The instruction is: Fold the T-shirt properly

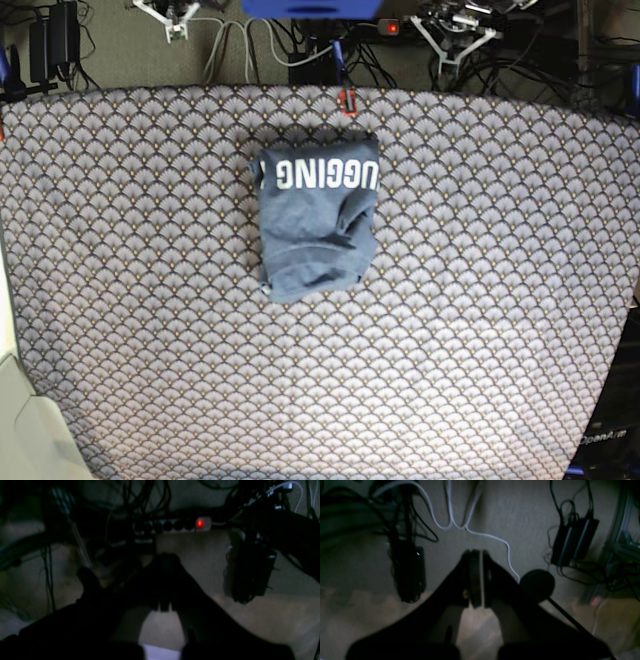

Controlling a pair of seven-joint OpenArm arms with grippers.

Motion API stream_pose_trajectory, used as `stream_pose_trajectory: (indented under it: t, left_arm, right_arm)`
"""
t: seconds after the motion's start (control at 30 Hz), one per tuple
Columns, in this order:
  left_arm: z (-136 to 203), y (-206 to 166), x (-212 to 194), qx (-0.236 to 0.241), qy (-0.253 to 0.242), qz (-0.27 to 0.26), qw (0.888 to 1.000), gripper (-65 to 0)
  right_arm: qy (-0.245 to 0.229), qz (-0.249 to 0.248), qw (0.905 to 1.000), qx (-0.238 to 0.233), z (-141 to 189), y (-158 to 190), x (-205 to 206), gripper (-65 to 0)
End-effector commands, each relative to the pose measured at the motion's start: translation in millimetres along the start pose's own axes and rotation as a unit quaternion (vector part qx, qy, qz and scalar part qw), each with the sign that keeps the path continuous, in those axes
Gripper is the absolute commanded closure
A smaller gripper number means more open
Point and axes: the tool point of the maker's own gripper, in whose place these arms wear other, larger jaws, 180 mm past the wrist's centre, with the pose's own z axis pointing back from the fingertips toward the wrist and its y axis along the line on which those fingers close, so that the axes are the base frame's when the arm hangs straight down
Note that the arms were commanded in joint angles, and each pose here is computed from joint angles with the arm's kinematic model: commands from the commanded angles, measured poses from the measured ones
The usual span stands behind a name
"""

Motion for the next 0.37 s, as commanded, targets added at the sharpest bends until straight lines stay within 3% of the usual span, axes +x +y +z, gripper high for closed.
stream_pose_trajectory:
  t: [0.0,0.33]
  left_arm:
    - [0.2,5.4,-2.7,0.005,-0.001,-0.004,1.0,-0.7]
    - [0.0,13.7,-10.3,0.013,0.009,-0.01,1.0,-0.8]
  right_arm:
    - [0.008,0.0,0.9999,-0.01,4.1,-7.8,-11.2,0.0]
    - [0.014,0.001,0.9999,-0.008,7.5,-5.9,-19.4,0.0]
